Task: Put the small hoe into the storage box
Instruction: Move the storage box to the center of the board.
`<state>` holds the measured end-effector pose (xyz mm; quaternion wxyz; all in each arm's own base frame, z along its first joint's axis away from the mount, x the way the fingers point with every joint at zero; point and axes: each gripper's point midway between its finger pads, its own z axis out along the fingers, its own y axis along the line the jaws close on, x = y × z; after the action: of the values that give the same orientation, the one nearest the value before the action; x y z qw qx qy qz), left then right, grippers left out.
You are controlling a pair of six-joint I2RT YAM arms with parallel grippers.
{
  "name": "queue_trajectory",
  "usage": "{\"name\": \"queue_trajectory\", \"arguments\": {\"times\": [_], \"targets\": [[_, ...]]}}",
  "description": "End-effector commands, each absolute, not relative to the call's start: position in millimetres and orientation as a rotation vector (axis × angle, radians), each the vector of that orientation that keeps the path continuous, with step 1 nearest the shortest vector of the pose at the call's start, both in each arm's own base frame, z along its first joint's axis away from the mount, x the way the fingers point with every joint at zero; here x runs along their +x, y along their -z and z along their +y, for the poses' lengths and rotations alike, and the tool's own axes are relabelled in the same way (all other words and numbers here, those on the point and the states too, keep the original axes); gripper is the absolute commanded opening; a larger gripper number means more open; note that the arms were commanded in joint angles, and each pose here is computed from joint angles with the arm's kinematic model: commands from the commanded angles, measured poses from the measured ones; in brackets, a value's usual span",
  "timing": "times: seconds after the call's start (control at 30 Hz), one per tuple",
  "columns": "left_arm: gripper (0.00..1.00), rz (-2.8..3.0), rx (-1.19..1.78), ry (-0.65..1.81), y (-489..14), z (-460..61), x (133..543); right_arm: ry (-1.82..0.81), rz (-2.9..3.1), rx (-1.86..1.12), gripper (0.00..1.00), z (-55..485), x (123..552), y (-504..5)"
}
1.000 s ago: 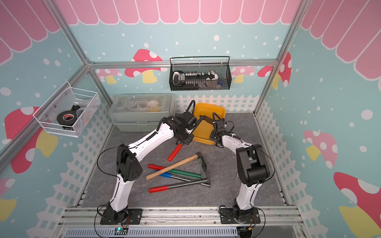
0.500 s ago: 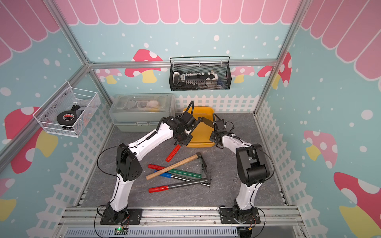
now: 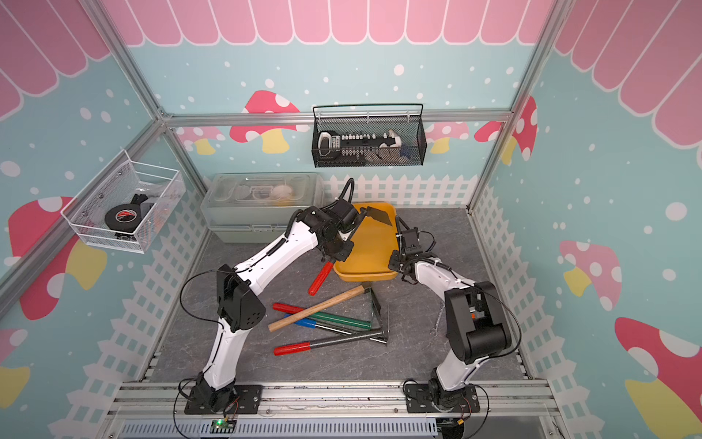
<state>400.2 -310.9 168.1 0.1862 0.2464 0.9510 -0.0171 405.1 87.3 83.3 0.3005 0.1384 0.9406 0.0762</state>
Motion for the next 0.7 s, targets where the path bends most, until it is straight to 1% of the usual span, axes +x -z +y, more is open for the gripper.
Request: {"name": "queue_trajectory", "arguments": {"times": [0.0, 0.3, 0.5, 0.63, 0.67], "targets": [[0.00, 2.689, 0.566, 0.121, -177.5, -314.8, 408.5, -0.210, 2.494, 0.361, 0.16, 86.1, 397.0, -87.2], [0.00, 2.767, 0.391, 0.253, -165.7, -327.9, 410.7, -0.167, 2.506, 0.323, 0.28, 82.3, 395.4, -84.8], [0.00, 2.793, 0.305, 0.272, -158.6, -329.1, 418.2, -0.147, 2.499, 0.321, 0.45, 78.8, 392.5, -87.3], [0.00, 2.817, 0.266, 0.378, -153.3, -339.7, 423.6, -0.147, 2.492, 0.316, 0.55, 78.0, 389.5, -91.1], [0.00, 2.827, 0.250, 0.422, -152.7, -342.6, 425.0, -0.146, 2.488, 0.315, 0.56, 77.3, 388.5, -92.6]]}}
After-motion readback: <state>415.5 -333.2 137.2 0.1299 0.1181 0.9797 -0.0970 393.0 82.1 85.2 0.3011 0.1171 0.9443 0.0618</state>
